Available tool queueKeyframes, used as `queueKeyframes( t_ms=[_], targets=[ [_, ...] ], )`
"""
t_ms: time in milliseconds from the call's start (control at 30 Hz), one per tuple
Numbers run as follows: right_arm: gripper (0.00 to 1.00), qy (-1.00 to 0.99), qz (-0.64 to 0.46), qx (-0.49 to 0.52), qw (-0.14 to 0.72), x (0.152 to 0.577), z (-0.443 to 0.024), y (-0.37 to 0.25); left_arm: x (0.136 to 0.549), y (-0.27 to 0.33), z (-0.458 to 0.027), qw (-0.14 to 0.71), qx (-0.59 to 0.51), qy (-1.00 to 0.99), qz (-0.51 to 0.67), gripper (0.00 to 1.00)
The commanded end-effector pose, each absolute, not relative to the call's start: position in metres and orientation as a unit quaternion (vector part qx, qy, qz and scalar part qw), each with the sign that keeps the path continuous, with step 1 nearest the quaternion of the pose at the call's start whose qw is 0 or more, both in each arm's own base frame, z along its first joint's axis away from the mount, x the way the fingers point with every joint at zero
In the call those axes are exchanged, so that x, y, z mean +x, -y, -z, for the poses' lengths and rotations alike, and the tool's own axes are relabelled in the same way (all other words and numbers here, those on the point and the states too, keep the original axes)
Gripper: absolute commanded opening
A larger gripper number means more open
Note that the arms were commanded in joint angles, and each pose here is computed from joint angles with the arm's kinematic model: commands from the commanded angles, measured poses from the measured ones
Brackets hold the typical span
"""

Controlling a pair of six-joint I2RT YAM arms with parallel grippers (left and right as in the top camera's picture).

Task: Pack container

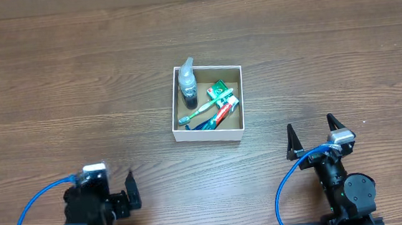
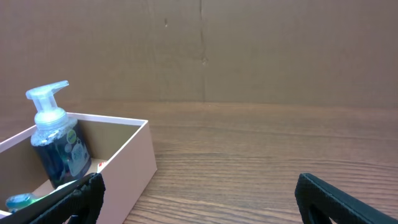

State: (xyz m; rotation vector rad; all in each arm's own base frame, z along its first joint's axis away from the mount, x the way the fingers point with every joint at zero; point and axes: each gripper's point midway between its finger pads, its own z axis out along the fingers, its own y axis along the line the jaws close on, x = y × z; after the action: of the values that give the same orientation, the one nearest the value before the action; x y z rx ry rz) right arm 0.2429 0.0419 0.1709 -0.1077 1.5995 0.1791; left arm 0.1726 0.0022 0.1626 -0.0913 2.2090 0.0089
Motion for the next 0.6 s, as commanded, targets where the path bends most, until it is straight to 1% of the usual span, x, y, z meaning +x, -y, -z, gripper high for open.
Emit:
queueKeyframes(
  t_ms=[0, 133, 233, 367, 567],
  targets=[
    [1.0, -0.713, -0.078, -0.048, 0.695, 0.243, -0.17, -0.041, 0.199, 0.003, -0.145, 0.518, 0.032, -0.854, -0.029, 1.0],
    [1.0, -0.713, -0.078, -0.048, 0.695, 0.243, -0.17, -0.041, 0.235, 0.012, -0.169, 0.642, 0.075, -0.762, -0.043, 1.0],
    [1.0, -0.714, -0.078, -0.048, 0.695, 0.243, -0.17, -0.041, 0.246, 0.017, -0.18, 0.711, 0.096, -0.695, -0.059, 1.0],
    [1.0, -0.714, -0.078, -0.048, 0.695, 0.243, -0.17, -0.041, 0.245, 0.02, -0.157, 0.679, 0.119, -0.722, -0.062, 1.0],
    [1.0, -0.714, -0.078, -0.048, 0.695, 0.243, -0.17, -0.041, 0.245, 0.022, -0.157, 0.678, 0.121, -0.723, -0.056, 1.0]
  ],
)
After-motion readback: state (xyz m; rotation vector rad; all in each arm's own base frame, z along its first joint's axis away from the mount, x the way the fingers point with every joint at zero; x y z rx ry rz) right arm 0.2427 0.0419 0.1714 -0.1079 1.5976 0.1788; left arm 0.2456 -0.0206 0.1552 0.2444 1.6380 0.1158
